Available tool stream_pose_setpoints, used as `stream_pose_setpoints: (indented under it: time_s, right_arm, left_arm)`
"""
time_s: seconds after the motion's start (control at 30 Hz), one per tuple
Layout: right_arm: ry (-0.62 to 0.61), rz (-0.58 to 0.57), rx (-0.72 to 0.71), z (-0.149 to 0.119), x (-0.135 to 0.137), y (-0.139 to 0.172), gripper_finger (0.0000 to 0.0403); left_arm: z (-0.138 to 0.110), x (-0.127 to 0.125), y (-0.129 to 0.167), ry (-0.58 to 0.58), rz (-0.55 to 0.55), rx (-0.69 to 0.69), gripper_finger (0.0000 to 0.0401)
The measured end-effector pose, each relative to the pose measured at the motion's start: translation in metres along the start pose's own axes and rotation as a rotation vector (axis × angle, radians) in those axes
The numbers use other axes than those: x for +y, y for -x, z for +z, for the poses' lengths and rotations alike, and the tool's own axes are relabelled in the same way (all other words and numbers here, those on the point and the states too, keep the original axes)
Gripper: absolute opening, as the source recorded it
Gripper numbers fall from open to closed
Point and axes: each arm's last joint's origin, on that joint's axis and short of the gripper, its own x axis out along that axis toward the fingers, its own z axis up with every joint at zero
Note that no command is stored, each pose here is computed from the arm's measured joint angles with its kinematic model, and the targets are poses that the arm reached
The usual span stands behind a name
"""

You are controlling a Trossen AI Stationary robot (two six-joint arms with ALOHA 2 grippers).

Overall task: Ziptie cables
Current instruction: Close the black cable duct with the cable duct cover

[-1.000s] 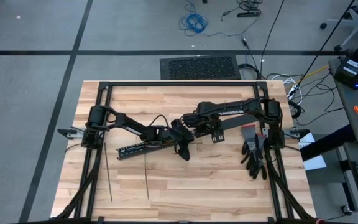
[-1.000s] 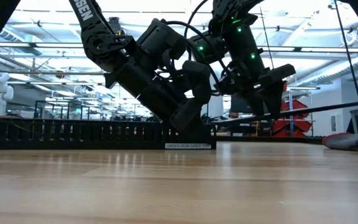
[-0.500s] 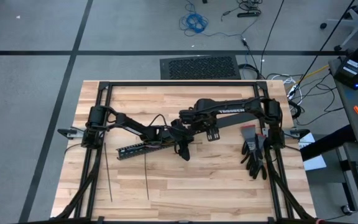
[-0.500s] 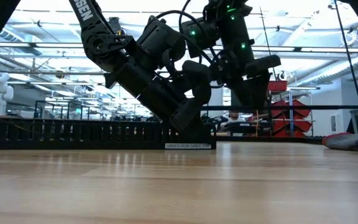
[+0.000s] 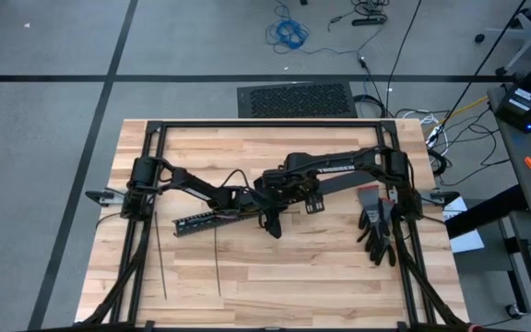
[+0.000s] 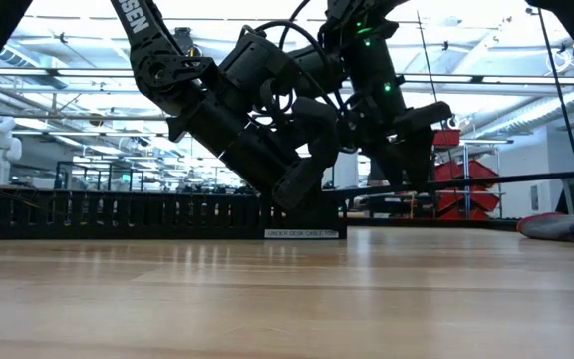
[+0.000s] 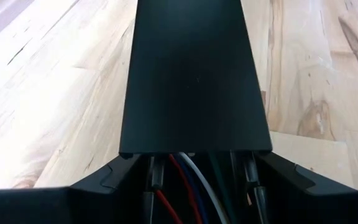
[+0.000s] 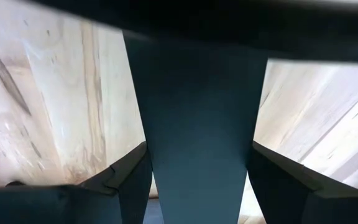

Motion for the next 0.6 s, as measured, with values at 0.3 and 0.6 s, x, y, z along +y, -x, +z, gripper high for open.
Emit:
stream_pose_setpoints:
  time_s: [0.3,0.6]
  right_arm:
    - [-0.006,0.006,0.007,-0.0010,-0.0010,-0.0004,0.0228]
    - [-0.008,0.005,-0.012,0.0008,-0.0013,-0.0005,0.0228]
  left_arm:
    - [-0.0003,-0.0037,0.0008,-0.004,-0.008,0.000,0.0228]
    - [-0.0006,-0.0054,0.0013,-0.004,-0.011,0.001,0.0228]
